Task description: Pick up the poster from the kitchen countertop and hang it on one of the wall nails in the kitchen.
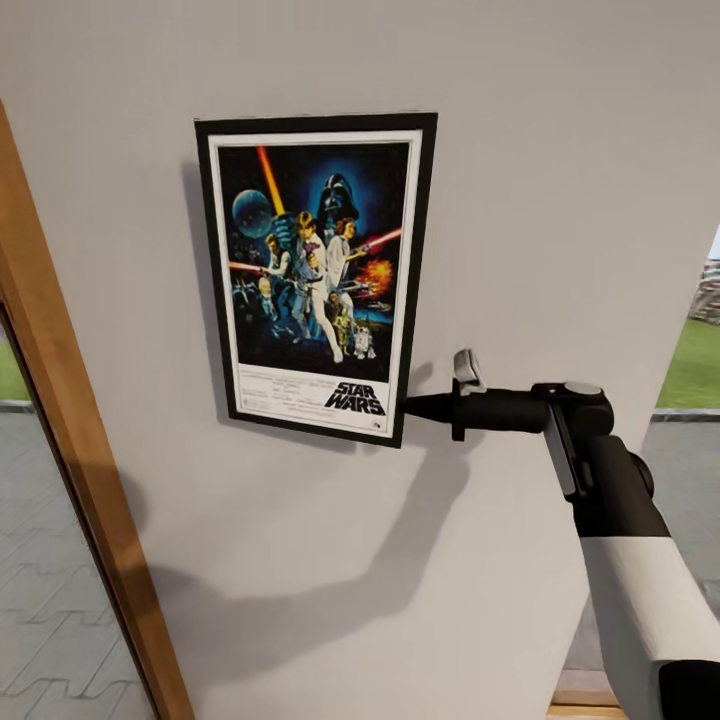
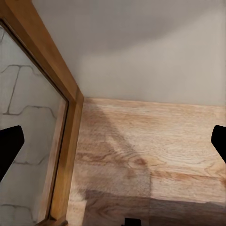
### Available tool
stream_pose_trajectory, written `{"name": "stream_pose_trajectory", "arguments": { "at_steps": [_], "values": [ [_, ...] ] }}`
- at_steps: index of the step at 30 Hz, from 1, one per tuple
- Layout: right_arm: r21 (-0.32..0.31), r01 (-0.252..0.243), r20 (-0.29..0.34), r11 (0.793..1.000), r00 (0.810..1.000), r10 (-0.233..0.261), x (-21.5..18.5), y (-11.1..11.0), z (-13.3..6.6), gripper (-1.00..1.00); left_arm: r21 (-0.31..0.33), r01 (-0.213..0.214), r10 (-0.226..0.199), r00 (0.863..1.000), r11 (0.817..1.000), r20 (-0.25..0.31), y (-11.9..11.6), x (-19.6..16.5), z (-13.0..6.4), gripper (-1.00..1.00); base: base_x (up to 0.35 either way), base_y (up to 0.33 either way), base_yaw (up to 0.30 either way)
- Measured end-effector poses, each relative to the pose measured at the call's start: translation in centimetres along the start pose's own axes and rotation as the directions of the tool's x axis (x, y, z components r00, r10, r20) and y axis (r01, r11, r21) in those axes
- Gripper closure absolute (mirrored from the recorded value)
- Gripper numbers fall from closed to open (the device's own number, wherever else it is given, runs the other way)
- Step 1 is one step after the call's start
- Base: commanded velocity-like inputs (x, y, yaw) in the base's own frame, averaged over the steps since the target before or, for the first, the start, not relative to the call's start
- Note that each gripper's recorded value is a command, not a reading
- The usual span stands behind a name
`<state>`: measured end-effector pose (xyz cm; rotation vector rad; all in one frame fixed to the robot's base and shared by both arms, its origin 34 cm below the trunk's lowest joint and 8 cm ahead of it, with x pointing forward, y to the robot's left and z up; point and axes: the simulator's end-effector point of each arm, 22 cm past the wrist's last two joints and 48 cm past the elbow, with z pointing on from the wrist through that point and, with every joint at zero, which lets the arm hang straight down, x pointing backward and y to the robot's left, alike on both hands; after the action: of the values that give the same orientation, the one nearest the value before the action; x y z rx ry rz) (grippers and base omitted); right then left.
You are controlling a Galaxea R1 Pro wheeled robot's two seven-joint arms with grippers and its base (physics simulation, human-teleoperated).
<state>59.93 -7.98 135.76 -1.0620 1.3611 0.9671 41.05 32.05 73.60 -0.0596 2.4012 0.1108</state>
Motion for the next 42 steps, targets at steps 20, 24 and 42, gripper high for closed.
{"name": "stream_pose_trajectory", "arguments": {
  "at_steps": [20, 24, 42],
  "values": [
    [0.0, 0.018, 0.002, 1.0, 1.0, -0.018, 0.74, 0.07, -0.03, 1.0, 0.0, 0.0, 0.0, 1.0, 1.0, 0.0, 0.02, -0.01, 0.0, -1.0, 0.0, 0.0, 0.0],
    [0.0, 0.018, 0.002, 1.0, 1.0, -0.018, 0.76, 0.06, -0.02, 1.0, 0.0, 0.0, 0.0, 1.0, 1.0, 0.001, 0.02, -0.04, 0.0, -1.0, 0.002, 0.0, 0.0],
    [0.001, 0.018, 0.002, 1.0, 1.0, -0.018, 0.76, 0.05, -0.04, 1.0, -0.001, 0.0, 0.0, 1.0, 1.0, 0.001, 0.09, -0.07, 0.0, -1.0, 0.058, 0.0, 0.0]
  ]
}}
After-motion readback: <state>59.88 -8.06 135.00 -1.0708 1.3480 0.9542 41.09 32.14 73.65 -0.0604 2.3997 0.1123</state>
